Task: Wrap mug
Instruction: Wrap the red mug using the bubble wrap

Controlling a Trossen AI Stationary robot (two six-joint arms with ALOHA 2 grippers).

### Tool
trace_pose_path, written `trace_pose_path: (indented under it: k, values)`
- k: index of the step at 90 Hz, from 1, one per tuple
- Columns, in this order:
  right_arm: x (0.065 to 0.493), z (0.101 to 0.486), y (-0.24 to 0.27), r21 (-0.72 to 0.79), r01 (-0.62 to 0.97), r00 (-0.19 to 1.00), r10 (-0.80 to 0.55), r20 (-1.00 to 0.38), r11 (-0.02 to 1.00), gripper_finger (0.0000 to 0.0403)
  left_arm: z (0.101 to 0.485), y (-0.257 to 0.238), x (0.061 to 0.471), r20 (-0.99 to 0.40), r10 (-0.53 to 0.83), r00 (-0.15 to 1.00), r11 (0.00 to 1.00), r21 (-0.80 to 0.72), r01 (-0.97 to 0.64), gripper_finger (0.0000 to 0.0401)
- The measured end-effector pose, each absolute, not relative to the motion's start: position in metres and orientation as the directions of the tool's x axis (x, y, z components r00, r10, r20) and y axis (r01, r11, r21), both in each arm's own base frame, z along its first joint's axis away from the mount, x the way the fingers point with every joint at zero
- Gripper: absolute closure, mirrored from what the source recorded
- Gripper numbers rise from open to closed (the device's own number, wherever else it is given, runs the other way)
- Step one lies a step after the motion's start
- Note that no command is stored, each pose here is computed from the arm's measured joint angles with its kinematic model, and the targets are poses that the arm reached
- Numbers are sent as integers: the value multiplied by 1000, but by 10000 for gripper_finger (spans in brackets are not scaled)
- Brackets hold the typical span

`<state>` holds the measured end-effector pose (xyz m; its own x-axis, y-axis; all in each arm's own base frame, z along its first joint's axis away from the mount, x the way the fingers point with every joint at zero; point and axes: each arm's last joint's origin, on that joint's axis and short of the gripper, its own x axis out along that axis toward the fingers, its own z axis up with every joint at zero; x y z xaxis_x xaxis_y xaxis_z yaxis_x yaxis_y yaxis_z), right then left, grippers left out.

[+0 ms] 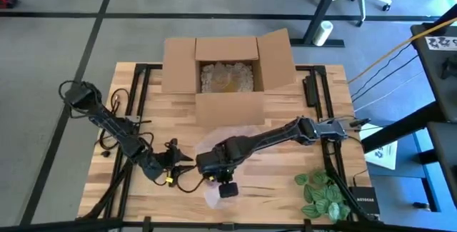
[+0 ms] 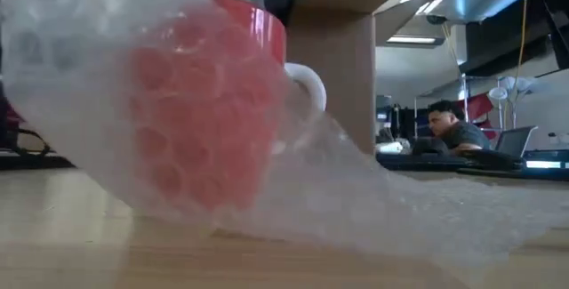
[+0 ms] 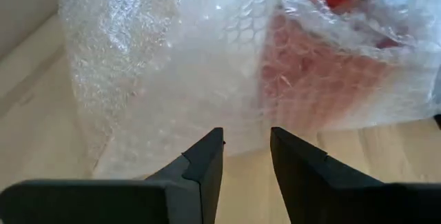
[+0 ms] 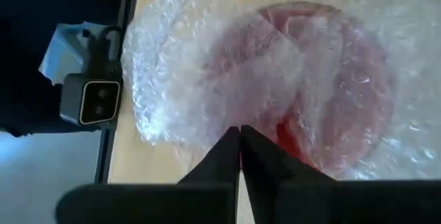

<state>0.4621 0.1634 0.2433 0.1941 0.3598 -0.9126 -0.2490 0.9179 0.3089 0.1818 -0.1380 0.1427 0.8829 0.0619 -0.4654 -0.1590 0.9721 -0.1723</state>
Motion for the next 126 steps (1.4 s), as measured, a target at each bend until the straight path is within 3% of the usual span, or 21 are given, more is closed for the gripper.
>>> trace_pose_path:
  k: [35,60,85,112,126]
  values:
    - [470,245,161,205,-240,301,273,-914,949,403,123,-117,180,-566,-10,824,946,-273,-176,296]
    - [475,245,162,186,-260,353,273,-895,947,403,97,-110,195,-609,16,793,958,-217,-185,296]
    - [476,244,163,198,-265,353,286,-891,944,403,96,-103,210,-488,133,863,982,-55,-183,296]
    - [477,227,165,255,-255,302,327,-895,933,403,114,-105,220,-330,102,938,993,-27,-118,296]
    - [477,223,165,266,-259,298,339,-893,929,403,122,-109,223,-268,-7,964,997,-78,-14,296]
